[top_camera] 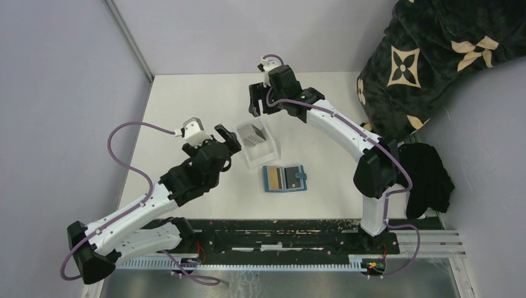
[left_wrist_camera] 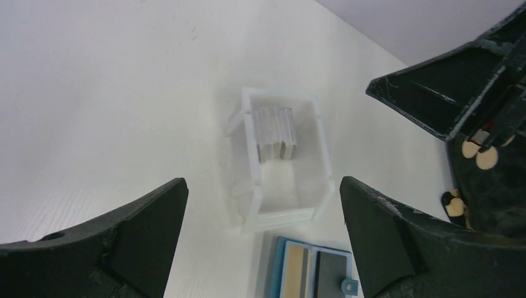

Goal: Put the credit cards into the card holder
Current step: Pick up the credit card from the storage box.

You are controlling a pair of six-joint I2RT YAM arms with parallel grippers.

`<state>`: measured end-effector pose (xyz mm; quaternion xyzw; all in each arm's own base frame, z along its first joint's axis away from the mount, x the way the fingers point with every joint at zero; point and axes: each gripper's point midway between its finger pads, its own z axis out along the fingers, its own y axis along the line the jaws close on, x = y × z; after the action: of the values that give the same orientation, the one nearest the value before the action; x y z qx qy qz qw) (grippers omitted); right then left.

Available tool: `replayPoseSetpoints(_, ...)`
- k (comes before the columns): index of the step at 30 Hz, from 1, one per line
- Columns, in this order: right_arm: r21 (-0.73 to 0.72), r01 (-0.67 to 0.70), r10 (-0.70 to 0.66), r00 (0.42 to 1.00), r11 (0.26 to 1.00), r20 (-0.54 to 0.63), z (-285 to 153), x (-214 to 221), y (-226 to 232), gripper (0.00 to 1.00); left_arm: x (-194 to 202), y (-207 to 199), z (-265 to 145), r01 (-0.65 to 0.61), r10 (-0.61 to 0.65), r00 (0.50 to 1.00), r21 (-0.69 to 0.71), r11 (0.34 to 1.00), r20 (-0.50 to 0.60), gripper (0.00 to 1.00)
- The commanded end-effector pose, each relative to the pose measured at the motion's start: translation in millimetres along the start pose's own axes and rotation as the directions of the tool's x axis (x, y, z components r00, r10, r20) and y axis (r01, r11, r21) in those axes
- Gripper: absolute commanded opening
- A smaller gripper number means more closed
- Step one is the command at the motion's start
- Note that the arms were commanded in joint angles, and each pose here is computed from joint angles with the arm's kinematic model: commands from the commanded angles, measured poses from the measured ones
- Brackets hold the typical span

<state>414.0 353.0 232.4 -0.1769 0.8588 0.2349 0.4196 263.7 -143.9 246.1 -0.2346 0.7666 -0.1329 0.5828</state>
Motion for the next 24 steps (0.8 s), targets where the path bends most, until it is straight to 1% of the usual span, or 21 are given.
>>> replayPoseSetpoints(1,-0.051,0.015,-0.015,1.000,0.999,-0.007,0.6,-12.0,16.0,0.77,6.1,5.1,16.3,0.035,-0.035,0.998,-0.001,0.999,-0.045,0.99)
replayPoseSetpoints(6,-0.031,0.014,-0.016,0.999,0.999,-0.048,18.0,-4.2,12.7,0.76,12.5,9.1,30.8,-0.017,0.015,0.997,-0.035,0.999,-0.073,0.98)
replayPoseSetpoints(9,0.010,0.036,-0.035,0.997,0.999,-0.067,27.3,4.3,7.9,0.76,17.8,8.9,38.4,-0.050,0.045,0.995,-0.051,0.997,-0.093,0.98)
replayPoseSetpoints(11,0.026,0.048,-0.045,0.995,0.999,-0.085,32.7,10.2,4.8,0.74,20.7,9.5,43.6,-0.068,0.061,0.992,-0.063,0.996,-0.107,0.98)
replayPoseSetpoints(14,0.038,0.056,-0.051,0.990,0.998,-0.128,41.1,20.4,0.5,0.68,23.5,6.7,49.4,-0.075,0.068,0.990,-0.054,0.996,-0.122,0.98)
replayPoseSetpoints(24,0.015,0.033,-0.028,0.972,0.999,-0.233,65.8,52.3,1.0,0.65,46.7,14.5,73.6,-0.084,0.068,0.977,-0.072,0.994,-0.200,0.97)
